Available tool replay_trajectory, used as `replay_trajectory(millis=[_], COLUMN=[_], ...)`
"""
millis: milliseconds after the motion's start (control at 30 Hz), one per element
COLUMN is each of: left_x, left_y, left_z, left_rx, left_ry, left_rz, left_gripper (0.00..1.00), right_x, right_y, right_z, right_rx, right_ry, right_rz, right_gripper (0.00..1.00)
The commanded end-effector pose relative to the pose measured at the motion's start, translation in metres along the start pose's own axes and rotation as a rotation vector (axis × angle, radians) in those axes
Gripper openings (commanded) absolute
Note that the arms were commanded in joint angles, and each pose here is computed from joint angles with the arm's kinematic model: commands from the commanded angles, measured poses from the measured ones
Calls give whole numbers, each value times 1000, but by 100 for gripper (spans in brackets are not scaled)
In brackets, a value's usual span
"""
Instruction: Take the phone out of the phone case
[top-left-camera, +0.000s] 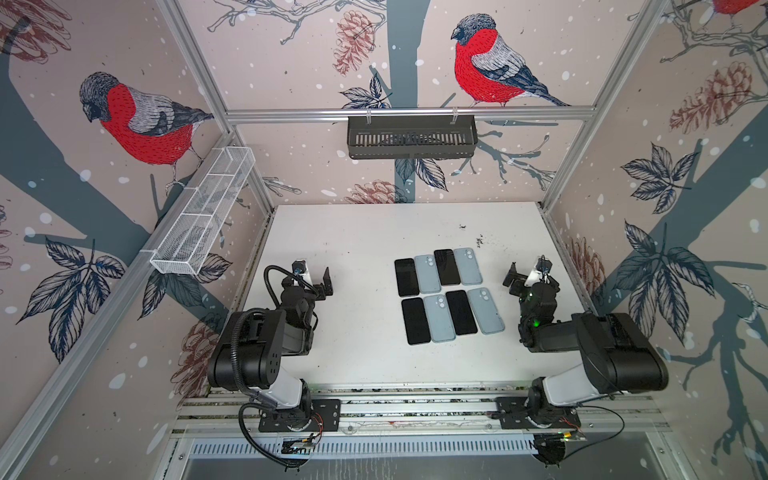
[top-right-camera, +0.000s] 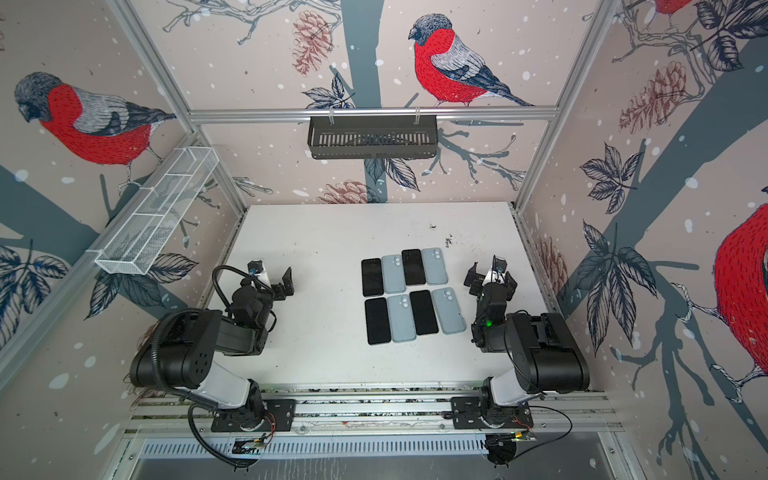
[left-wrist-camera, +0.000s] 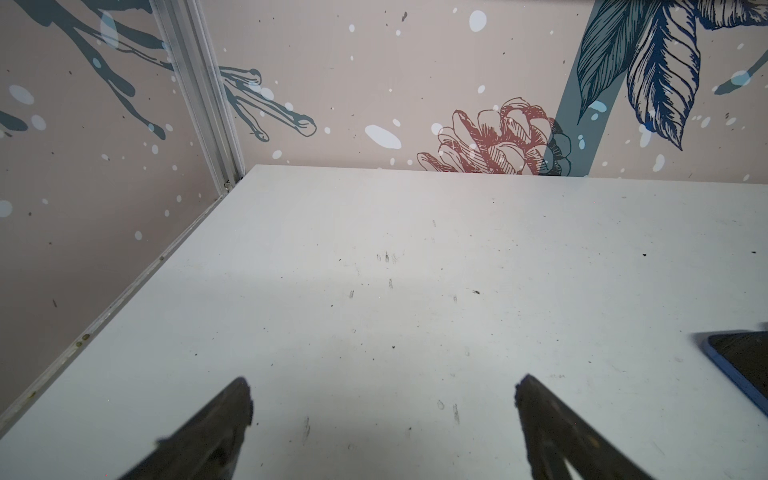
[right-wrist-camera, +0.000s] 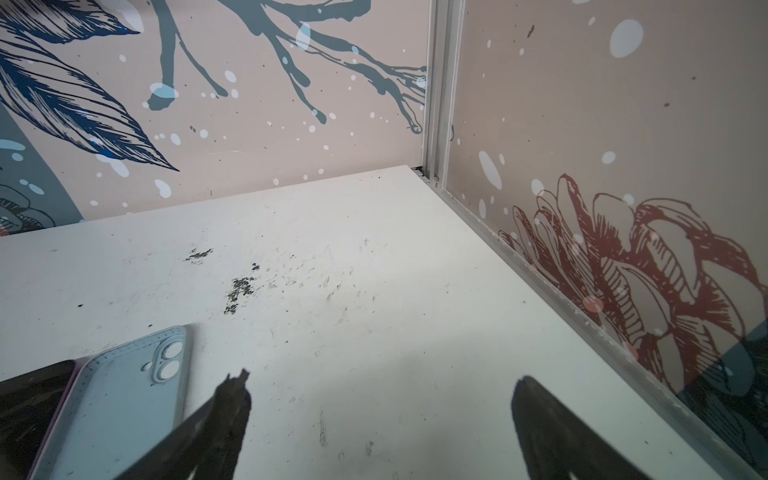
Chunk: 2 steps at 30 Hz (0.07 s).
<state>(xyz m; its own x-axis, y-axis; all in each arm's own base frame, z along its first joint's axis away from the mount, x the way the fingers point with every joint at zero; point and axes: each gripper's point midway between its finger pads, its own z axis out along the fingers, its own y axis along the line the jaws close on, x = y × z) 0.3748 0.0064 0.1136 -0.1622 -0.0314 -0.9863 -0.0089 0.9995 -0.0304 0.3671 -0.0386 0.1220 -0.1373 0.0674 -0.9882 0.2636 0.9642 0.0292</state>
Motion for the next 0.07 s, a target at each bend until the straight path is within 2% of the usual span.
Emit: replay_trajectory(millis=[0, 33], left_x=[-14, -15], left_y=[0, 0], left_z=[0, 0], left_rx=[-1, -1], left_ry=[-56, -59], left_rz=[10, 11], left_gripper=[98, 98], right_x=[-5, -6], right_y=[3, 3], right_z=[-2, -2], right_rx=[-18, -18], right_ry=[-20, -23], right_rz=[-4, -6], right_gripper=[100, 100])
